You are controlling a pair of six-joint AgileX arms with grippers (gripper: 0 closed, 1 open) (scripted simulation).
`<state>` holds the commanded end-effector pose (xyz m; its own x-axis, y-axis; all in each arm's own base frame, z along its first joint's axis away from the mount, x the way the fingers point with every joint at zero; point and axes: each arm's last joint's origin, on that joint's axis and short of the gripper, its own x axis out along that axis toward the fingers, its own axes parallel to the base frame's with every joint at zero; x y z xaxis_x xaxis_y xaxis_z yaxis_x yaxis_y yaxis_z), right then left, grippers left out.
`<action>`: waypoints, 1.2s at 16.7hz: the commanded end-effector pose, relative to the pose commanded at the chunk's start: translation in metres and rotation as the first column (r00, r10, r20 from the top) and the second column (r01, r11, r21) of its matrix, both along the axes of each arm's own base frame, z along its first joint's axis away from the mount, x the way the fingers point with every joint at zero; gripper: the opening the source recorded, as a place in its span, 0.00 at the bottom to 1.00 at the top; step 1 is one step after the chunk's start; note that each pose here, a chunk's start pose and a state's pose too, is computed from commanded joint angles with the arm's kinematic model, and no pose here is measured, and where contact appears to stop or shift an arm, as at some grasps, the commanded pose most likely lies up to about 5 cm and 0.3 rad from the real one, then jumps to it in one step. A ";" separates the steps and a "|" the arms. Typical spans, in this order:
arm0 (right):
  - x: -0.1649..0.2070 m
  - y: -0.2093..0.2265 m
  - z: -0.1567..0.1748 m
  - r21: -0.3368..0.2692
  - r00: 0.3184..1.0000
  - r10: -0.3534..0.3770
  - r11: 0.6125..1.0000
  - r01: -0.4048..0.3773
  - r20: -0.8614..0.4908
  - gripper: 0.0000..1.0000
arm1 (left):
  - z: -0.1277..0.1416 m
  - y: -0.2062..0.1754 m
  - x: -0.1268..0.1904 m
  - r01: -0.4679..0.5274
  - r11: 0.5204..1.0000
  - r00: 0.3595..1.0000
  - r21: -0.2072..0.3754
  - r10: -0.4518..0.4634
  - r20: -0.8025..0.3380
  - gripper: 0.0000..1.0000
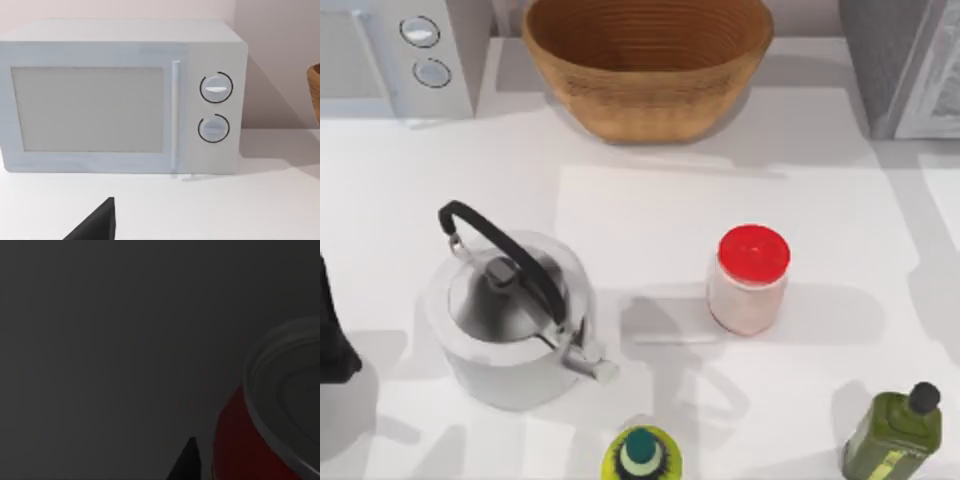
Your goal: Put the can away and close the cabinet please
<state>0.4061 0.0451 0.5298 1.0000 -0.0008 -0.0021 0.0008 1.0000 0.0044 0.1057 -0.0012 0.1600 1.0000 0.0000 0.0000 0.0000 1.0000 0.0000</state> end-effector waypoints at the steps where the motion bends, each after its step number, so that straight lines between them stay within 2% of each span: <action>1: 0.000 0.000 0.000 0.000 1.000 0.000 1.000 0.000 0.000 0.45 | 0.000 0.000 0.000 0.000 1.000 1.000 0.000 0.000 0.000 1.00; 8: 0.000 0.000 0.000 0.000 1.000 0.000 1.000 0.000 0.000 0.98 | 0.000 0.000 0.000 0.000 1.000 1.000 0.000 0.000 0.000 1.00; 20: -0.006 0.000 0.004 0.000 1.000 0.009 1.000 -0.009 0.013 1.00 | 0.000 0.000 0.000 0.000 1.000 1.000 0.000 0.000 0.000 1.00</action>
